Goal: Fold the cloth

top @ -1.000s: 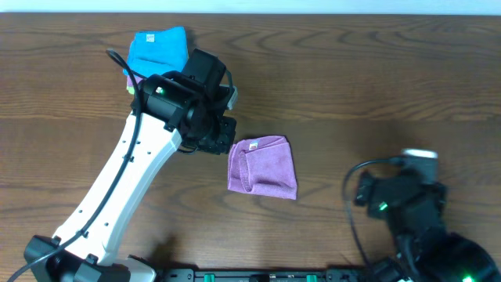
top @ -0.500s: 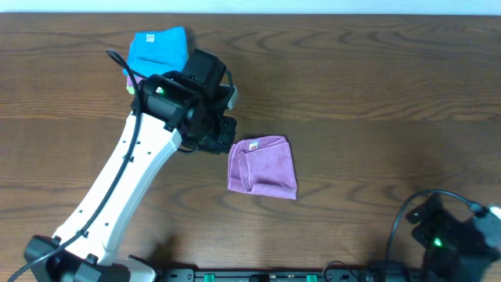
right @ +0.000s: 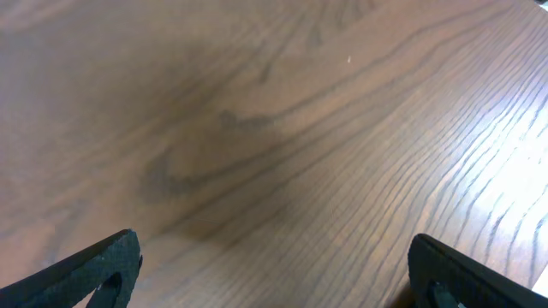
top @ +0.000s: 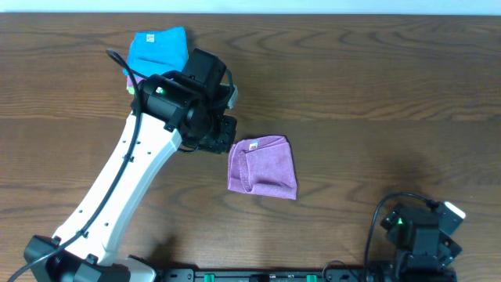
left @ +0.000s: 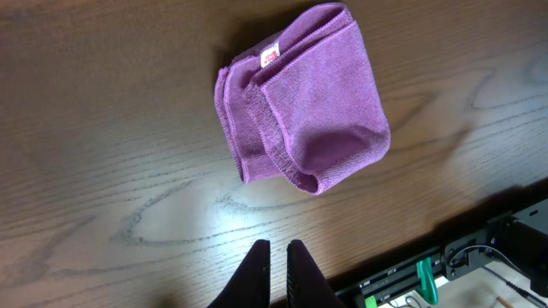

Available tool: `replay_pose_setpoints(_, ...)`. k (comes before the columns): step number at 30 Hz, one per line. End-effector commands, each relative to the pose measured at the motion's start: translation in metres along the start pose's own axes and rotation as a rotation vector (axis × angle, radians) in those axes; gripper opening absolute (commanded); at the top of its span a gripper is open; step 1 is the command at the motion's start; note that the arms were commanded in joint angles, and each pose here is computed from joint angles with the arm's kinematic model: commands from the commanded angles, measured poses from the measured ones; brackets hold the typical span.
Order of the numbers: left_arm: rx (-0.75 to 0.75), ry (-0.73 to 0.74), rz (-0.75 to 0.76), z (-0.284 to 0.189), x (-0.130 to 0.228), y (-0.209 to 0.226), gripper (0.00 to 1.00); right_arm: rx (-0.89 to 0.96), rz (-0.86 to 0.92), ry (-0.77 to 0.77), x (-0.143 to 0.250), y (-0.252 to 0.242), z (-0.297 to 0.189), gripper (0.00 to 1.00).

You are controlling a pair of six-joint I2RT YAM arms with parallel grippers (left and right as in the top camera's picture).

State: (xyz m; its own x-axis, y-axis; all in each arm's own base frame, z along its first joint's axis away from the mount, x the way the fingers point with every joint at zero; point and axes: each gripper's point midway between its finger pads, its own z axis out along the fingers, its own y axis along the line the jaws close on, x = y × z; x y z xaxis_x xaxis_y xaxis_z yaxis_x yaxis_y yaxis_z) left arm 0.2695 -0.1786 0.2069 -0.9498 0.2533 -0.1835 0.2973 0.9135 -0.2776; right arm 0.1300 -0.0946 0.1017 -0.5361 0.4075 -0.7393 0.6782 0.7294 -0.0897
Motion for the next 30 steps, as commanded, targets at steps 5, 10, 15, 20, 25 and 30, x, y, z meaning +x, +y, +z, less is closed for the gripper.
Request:
replay_pose_setpoints(5,0.008,-0.014,0.004,-0.004,-0.001,-0.004,0.1,0.019,-0.003,-0.004,0.015,0.004,0.023,0.99)
replay_pose_setpoints(10,0.01,-0.015,-0.029,-0.004,-0.001,-0.006,0.25,0.019,-0.002,-0.005,0.016,0.004,0.024,0.99)
replay_pose_setpoints(15,0.07,0.007,-0.285,-0.003,0.002,-0.022,0.95,0.019,-0.002,-0.005,0.016,0.004,0.024,0.99)
replay_pose_setpoints(20,0.138,0.065,-0.568,-0.002,0.009,-0.045,0.95,0.019,-0.002,-0.005,0.016,0.004,0.024,0.99)
replay_pose_setpoints(25,0.087,0.054,-0.638,0.0,0.01,-0.04,0.95,0.019,-0.002,-0.005,0.016,0.004,0.024,0.99)
replay_pose_setpoints(30,0.001,0.007,-0.643,0.001,0.008,-0.023,0.95,0.019,-0.002,-0.005,0.016,0.004,0.024,0.99)
